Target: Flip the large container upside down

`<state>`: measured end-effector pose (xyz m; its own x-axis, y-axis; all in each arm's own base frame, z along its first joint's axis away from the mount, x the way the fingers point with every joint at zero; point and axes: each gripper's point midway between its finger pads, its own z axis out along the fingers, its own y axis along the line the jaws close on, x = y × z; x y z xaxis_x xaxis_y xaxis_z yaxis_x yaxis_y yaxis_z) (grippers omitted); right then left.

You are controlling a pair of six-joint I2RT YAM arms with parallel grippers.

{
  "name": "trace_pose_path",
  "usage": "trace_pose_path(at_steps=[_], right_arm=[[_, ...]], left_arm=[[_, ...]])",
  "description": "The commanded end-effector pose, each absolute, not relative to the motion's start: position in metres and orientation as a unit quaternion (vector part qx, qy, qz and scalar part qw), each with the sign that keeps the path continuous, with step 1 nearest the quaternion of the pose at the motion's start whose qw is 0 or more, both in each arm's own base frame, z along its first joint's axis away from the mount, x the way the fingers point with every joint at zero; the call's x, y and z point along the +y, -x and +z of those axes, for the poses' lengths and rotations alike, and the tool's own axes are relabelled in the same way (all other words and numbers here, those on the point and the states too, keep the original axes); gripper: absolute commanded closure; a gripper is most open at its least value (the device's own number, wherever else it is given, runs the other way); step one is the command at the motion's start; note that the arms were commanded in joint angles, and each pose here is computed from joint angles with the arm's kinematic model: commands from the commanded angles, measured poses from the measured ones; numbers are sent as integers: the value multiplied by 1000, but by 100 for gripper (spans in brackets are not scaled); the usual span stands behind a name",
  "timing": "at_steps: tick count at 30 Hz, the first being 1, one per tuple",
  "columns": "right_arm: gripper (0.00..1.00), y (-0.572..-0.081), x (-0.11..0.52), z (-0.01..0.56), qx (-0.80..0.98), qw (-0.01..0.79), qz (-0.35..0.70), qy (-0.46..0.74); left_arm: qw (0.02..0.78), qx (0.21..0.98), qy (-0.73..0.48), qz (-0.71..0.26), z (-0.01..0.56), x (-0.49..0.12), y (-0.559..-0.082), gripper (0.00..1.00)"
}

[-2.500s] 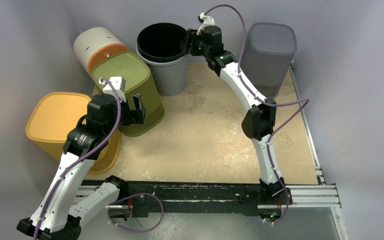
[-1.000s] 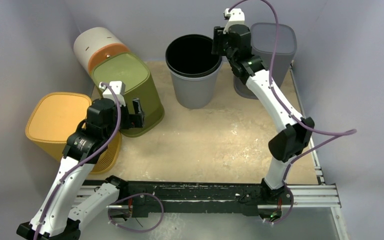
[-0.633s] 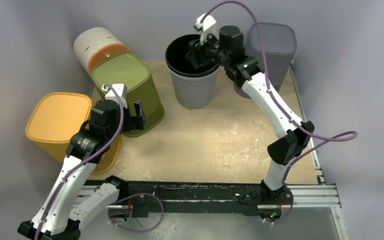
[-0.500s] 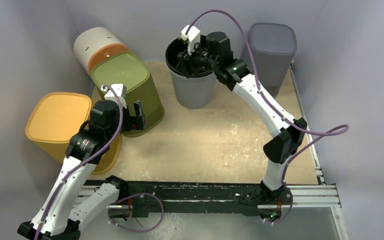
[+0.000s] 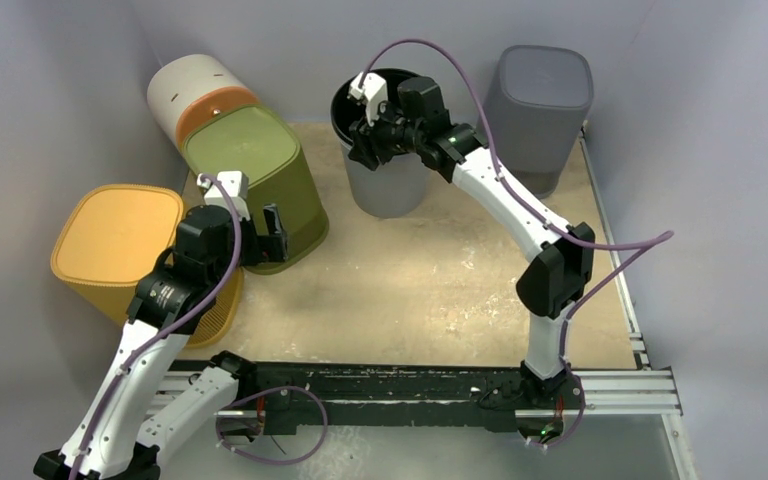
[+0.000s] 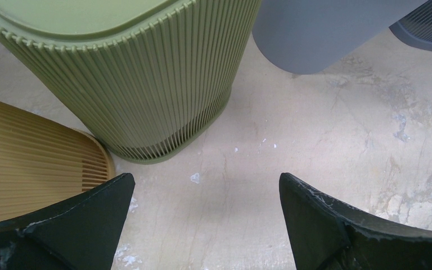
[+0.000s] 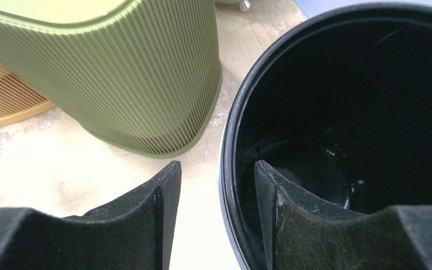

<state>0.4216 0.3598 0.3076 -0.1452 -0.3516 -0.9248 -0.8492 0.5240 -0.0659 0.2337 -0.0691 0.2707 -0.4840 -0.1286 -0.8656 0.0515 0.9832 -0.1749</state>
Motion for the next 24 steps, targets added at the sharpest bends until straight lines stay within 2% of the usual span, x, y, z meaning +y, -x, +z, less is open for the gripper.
trace_pose_path(at_steps=[1,6,9,14,17,21,24], right_arm=[[47,-437,362,302,717,511,235,412],[48,-450,362,293,726,512,219,403],[54,-453,363,291,729,511,216,401],[80,-453,359,304,725,527,210,391],[92,-454,356,325,711,552,211,381],[100,-451,353,357,692,582,215,369],[100,-448,352,382,675,603,221,362]], left_arm=[[518,850,32,-92,277,-68,-233,3],[522,847,33,-95,280,-67,-232,3],[521,848,32,-93,279,-67,-232,3],[519,850,31,-90,277,-67,-233,3],[519,849,33,-90,277,-67,-233,3],[520,849,33,-89,278,-66,-233,3],[521,849,33,-88,279,-66,-232,3]])
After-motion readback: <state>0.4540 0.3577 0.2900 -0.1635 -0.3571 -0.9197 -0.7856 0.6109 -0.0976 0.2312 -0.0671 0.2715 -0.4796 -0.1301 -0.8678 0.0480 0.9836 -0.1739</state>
